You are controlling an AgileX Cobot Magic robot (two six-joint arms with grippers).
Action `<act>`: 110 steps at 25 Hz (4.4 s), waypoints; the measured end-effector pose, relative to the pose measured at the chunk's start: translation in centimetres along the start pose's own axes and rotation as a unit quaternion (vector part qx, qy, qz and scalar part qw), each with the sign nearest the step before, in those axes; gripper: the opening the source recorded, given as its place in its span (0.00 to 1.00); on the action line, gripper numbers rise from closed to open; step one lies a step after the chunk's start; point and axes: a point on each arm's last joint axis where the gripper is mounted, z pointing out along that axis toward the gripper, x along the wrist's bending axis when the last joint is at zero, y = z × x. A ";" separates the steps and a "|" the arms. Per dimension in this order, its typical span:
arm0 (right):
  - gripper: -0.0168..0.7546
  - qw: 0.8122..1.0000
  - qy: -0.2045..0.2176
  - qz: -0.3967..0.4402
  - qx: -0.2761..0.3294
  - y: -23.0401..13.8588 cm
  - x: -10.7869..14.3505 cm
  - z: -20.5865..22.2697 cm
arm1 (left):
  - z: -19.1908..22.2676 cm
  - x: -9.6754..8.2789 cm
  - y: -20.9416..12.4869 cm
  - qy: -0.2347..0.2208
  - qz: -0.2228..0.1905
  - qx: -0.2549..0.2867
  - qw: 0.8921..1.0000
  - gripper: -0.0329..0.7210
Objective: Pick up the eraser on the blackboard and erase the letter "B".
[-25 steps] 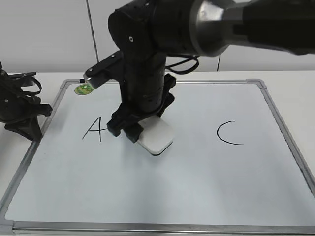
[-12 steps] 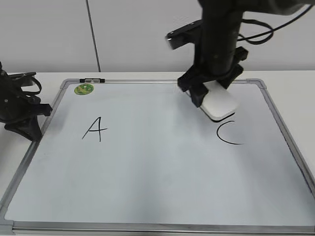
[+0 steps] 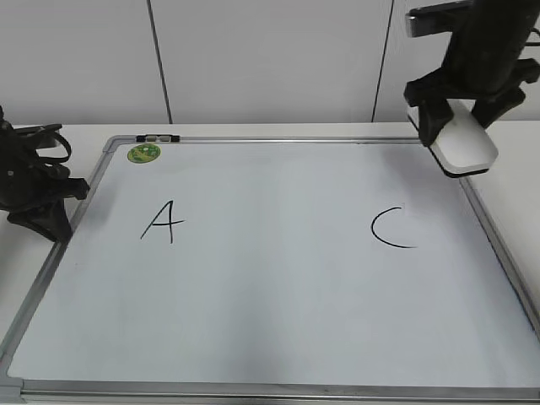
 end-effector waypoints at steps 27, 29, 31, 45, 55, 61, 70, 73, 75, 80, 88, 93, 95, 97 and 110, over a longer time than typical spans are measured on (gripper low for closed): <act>0.74 0.997 0.030 0.077 0.003 -6.3 -3.6 6.9 | 0.0 0.0 0.0 0.000 0.000 0.000 1.000 0.06; 0.74 0.996 0.031 0.077 0.015 -6.4 -3.5 7.9 | 0.0 0.0 0.0 0.000 0.000 0.000 1.000 0.06; 0.74 0.996 0.032 0.076 0.022 -6.4 -3.5 8.6 | 0.0 0.0 0.0 0.000 0.000 0.000 1.000 0.06; 0.74 0.996 0.035 0.077 0.043 -6.5 -3.3 11.2 | 0.0 0.0 0.0 0.000 0.000 0.000 1.000 0.06; 0.82 0.995 0.034 0.089 0.031 -6.3 -3.4 10.0 | 0.0 0.0 0.0 0.000 0.000 0.000 1.000 0.07; 0.82 0.996 0.029 0.085 -0.014 -5.3 -3.9 4.5 | 0.0 0.0 0.0 0.000 0.000 0.000 1.000 0.09; 0.79 0.996 0.027 0.066 -0.058 -5.7 -4.0 -1.6 | -3.1 -0.5 2.1 0.003 0.020 -0.005 1.000 0.61; 0.79 0.995 0.032 0.061 -0.070 -6.2 -3.9 -3.2 | -5.1 -0.9 3.1 0.001 0.028 -0.003 1.000 0.73; 0.79 0.995 0.037 0.057 -0.073 -6.7 -3.8 -4.4 | -6.5 -1.1 3.4 -0.001 0.033 0.002 0.999 0.75; 0.79 0.995 0.040 0.053 -0.071 -8.1 -3.6 -7.1 | -9.6 -1.6 3.5 0.000 0.042 -0.015 0.999 0.76; 0.79 0.996 0.042 0.048 -0.069 -10.2 -3.3 -10.2 | -18.2 -2.9 1.2 -0.001 0.042 -0.108 0.993 0.76; 0.79 0.992 0.042 0.049 -0.106 -11.4 -3.0 -12.8 | -25.3 -3.9 -2.2 -0.004 0.047 -0.189 0.981 0.76; 0.79 0.990 0.048 0.051 -0.119 -11.9 -2.8 -13.7 | -27.7 -4.2 -3.9 -0.005 0.051 -0.220 0.974 0.76; 0.79 0.989 0.050 0.051 -0.129 -12.3 -2.7 -14.5 | -29.8 -4.4 -5.9 -0.006 0.053 -0.246 0.968 0.76; 0.79 0.962 0.050 0.046 -0.265 -19.3 -1.4 -23.0 | -32.2 -4.9 -19.0 -0.040 0.058 -0.286 0.956 0.75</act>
